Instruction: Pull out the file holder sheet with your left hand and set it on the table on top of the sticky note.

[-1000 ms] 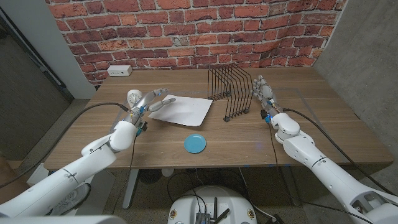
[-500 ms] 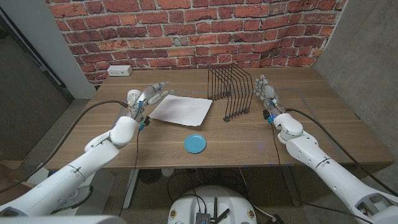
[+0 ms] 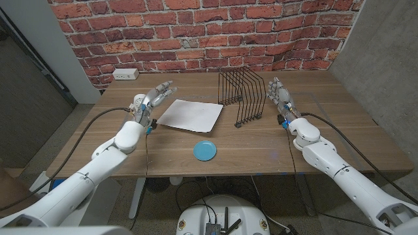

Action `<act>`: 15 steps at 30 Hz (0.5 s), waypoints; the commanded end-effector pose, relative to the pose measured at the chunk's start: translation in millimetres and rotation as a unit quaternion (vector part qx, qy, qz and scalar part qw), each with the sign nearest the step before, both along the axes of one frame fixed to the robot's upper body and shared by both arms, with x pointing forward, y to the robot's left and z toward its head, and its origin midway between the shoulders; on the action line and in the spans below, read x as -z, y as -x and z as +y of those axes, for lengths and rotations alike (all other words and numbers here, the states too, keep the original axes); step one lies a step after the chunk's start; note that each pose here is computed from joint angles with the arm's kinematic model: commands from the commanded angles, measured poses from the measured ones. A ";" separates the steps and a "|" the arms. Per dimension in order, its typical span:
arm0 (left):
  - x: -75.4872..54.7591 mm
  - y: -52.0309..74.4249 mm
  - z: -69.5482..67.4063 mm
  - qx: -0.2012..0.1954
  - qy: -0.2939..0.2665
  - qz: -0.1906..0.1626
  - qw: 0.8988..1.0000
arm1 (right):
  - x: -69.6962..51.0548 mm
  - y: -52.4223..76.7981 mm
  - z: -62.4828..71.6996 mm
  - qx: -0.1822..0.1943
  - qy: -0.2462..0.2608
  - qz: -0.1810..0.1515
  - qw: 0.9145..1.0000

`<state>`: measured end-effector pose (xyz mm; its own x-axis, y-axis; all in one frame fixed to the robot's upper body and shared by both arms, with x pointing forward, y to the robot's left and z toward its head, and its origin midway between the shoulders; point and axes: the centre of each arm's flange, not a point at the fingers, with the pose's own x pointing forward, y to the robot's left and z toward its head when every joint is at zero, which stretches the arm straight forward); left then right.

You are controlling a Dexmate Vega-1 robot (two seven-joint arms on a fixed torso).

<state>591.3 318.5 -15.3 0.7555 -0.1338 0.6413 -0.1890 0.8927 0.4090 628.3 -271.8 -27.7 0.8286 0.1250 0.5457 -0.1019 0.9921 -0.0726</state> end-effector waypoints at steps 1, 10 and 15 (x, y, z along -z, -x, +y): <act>-1.0 -16.6 -2.7 0.050 0.047 0.008 0.998 | 2.1 3.0 -1.6 0.001 0.003 -0.003 1.000; 5.7 -25.8 -13.1 0.076 0.069 0.016 0.995 | 2.7 4.8 -0.5 0.006 0.014 -0.002 1.000; 9.3 -33.0 -17.6 0.084 0.093 0.016 0.992 | 3.7 3.9 4.8 0.010 0.016 -0.003 1.000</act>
<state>611.7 310.4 -19.2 0.7550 -0.1482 0.6387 -0.0782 0.9468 0.3121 624.8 -273.2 -29.2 0.8263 0.1269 0.5487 -0.0931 0.9917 -0.0892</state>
